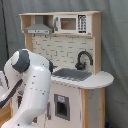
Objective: Play with the kitchen
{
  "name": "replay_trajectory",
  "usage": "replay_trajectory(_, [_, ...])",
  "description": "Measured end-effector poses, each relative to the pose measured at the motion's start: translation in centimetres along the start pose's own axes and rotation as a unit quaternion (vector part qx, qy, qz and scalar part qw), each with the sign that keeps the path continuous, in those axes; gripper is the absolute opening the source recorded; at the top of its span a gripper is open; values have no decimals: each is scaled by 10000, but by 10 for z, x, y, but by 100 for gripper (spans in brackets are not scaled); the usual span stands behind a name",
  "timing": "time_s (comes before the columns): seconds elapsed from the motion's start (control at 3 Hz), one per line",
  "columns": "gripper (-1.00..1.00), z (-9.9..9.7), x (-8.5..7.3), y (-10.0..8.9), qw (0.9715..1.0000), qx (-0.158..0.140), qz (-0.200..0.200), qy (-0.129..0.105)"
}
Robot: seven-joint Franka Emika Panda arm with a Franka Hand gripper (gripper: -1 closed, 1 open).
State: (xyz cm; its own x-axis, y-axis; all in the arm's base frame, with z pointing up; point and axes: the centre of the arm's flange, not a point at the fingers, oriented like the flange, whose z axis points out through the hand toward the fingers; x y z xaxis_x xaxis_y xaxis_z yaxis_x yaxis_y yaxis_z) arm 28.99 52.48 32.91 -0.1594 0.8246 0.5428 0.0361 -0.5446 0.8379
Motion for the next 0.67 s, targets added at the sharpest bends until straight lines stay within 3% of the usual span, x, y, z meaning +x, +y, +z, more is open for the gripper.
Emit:
replay_trajectory(0.33, [100, 35, -13, -6, 9999, -10, 31, -135])
replay_trajectory(0.67, [100, 59, -11, -4, 9998, 79, -32, -186])
